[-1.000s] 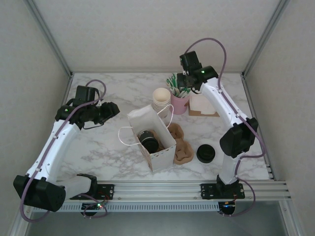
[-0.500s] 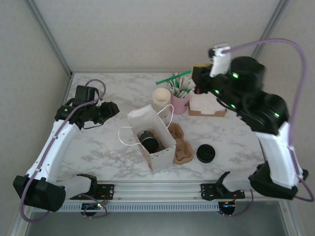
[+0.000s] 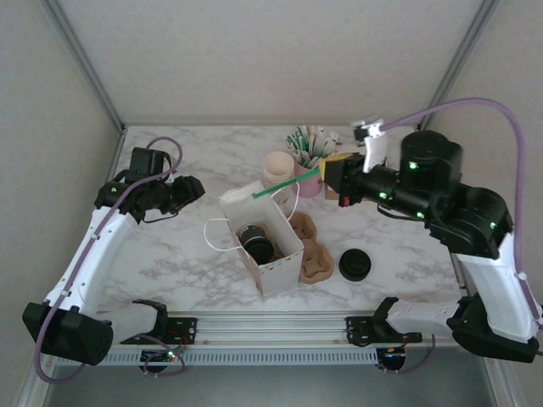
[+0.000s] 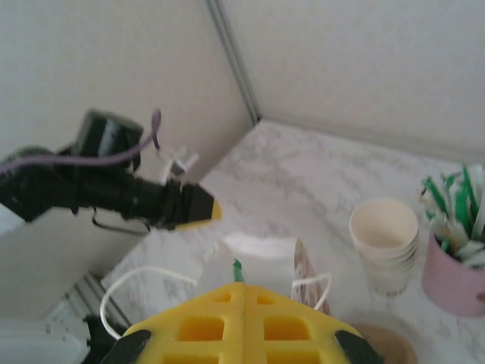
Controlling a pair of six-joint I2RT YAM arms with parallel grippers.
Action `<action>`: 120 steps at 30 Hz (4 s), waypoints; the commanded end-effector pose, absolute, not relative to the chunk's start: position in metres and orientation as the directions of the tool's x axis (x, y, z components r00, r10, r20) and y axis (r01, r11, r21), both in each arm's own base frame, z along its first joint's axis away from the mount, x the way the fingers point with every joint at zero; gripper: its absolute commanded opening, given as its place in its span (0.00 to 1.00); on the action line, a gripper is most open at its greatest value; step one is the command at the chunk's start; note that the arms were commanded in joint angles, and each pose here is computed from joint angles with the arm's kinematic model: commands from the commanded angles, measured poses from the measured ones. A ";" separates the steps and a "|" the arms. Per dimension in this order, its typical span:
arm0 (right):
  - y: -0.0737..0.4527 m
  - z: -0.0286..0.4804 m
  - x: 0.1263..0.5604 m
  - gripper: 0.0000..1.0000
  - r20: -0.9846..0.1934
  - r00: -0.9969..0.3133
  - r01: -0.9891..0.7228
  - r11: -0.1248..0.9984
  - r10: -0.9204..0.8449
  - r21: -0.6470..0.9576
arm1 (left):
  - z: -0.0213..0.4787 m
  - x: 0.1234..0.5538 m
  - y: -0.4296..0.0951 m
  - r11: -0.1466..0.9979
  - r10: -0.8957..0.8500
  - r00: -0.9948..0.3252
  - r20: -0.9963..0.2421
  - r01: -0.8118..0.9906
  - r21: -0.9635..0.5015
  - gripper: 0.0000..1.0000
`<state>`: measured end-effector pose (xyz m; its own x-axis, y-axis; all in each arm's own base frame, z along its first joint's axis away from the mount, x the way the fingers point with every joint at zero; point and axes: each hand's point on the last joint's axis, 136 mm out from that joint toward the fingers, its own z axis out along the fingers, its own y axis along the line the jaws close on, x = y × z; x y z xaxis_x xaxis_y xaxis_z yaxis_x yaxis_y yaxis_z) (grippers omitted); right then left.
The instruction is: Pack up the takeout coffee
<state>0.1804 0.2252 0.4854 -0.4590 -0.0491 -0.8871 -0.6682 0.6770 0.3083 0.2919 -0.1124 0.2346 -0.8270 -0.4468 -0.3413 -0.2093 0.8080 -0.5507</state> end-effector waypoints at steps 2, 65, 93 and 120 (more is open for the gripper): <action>0.244 0.441 0.175 0.00 -0.814 -0.548 -0.674 0.677 -0.191 0.295 | 0.244 0.290 -0.111 0.815 -0.444 -0.820 -0.362 -0.202 -0.543 0.46; -0.064 0.088 0.456 0.27 -0.425 -0.753 0.403 0.863 0.502 0.305 | 0.237 0.292 -0.120 0.806 -0.418 -0.839 -0.349 -0.165 -0.568 0.46; -0.041 0.160 0.457 0.00 -0.533 -0.705 0.292 0.876 0.469 0.384 | 0.246 0.290 -0.116 0.812 -0.422 -0.827 -0.371 -0.163 -0.560 0.46; 0.139 0.627 0.215 0.00 -0.844 -0.229 -0.657 0.563 0.484 0.501 | 0.443 0.210 -0.192 0.651 -0.019 -0.353 -0.935 0.706 -0.279 0.77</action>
